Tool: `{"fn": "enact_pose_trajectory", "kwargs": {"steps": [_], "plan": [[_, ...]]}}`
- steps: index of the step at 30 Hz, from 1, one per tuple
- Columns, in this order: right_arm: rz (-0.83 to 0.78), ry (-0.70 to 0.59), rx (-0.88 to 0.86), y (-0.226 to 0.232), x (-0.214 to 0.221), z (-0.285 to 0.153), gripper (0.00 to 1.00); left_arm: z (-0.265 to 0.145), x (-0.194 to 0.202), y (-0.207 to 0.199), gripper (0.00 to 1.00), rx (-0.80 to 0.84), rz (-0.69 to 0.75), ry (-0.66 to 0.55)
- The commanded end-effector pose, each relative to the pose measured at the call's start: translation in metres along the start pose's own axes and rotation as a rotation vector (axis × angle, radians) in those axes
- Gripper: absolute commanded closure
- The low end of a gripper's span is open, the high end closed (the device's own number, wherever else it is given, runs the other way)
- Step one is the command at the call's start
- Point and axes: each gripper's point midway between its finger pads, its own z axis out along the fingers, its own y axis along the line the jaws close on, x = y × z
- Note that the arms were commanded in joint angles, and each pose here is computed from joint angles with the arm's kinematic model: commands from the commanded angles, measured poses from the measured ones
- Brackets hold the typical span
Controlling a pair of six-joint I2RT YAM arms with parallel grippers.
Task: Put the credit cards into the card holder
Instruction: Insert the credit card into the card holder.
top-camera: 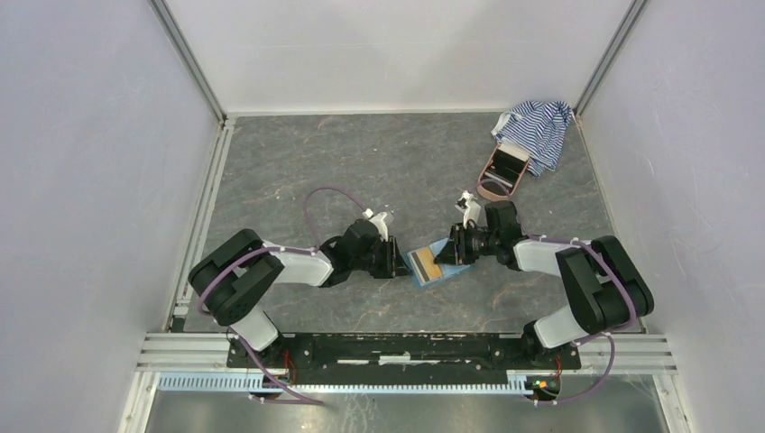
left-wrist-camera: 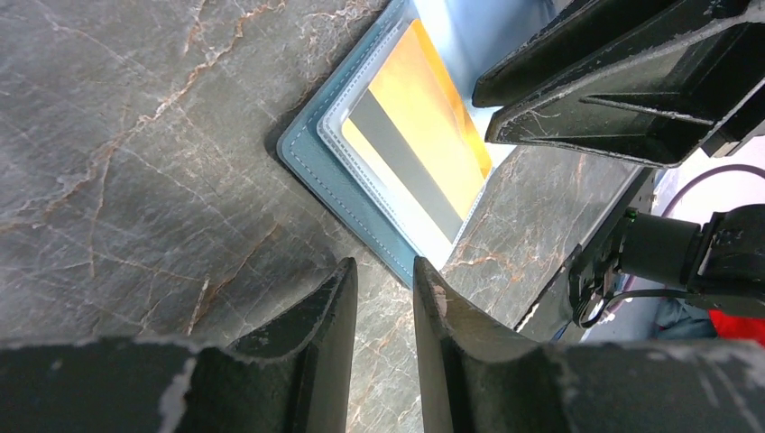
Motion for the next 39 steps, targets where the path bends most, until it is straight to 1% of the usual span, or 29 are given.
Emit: {"fn": "enact_pose_trajectory", "kwargs": {"steps": [1, 2, 3, 5, 6, 7, 8, 16, 22, 27, 33, 39], "plan": [[-0.107, -0.054, 0.024, 0.004, -0.024, -0.003, 0.68, -0.008, -0.008, -0.007, 0.64, 0.004, 0.006, -0.037], [-0.112, -0.058, 0.027, 0.004, -0.025, -0.004, 0.71, -0.009, -0.008, -0.007, 0.64, 0.003, 0.006, -0.039], [-0.117, -0.061, 0.030, 0.003, -0.026, -0.004, 0.75, -0.009, -0.008, -0.007, 0.64, 0.003, 0.007, -0.040], [-0.132, -0.064, 0.036, 0.003, -0.028, -0.003, 0.89, -0.009, -0.009, -0.007, 0.64, 0.003, 0.006, -0.042], [-0.137, -0.062, 0.038, 0.003, -0.027, -0.002, 0.94, -0.009, -0.009, -0.007, 0.64, 0.002, 0.005, -0.042], [-0.143, -0.056, 0.036, 0.003, -0.026, -0.001, 0.98, -0.009, -0.009, -0.006, 0.65, 0.000, 0.005, -0.041], [-0.148, -0.050, 0.039, 0.002, -0.026, 0.000, 1.00, -0.008, -0.007, -0.005, 0.65, -0.001, 0.002, -0.037], [-0.194, -0.007, 0.117, -0.010, -0.023, 0.006, 1.00, -0.007, -0.006, -0.005, 0.66, 0.003, -0.005, -0.035], [-0.210, 0.025, 0.138, -0.014, -0.016, 0.010, 1.00, -0.002, -0.003, -0.003, 0.66, 0.013, -0.013, -0.024], [-0.226, 0.052, 0.097, -0.004, -0.011, 0.016, 1.00, 0.003, 0.003, 0.001, 0.66, 0.013, -0.025, -0.009], [-0.259, 0.040, 0.088, 0.002, -0.014, 0.014, 1.00, 0.005, 0.008, 0.007, 0.66, 0.012, -0.035, 0.000], [-0.303, 0.058, 0.057, 0.013, -0.011, 0.018, 1.00, 0.006, 0.010, 0.009, 0.66, 0.008, -0.037, 0.001]]}}
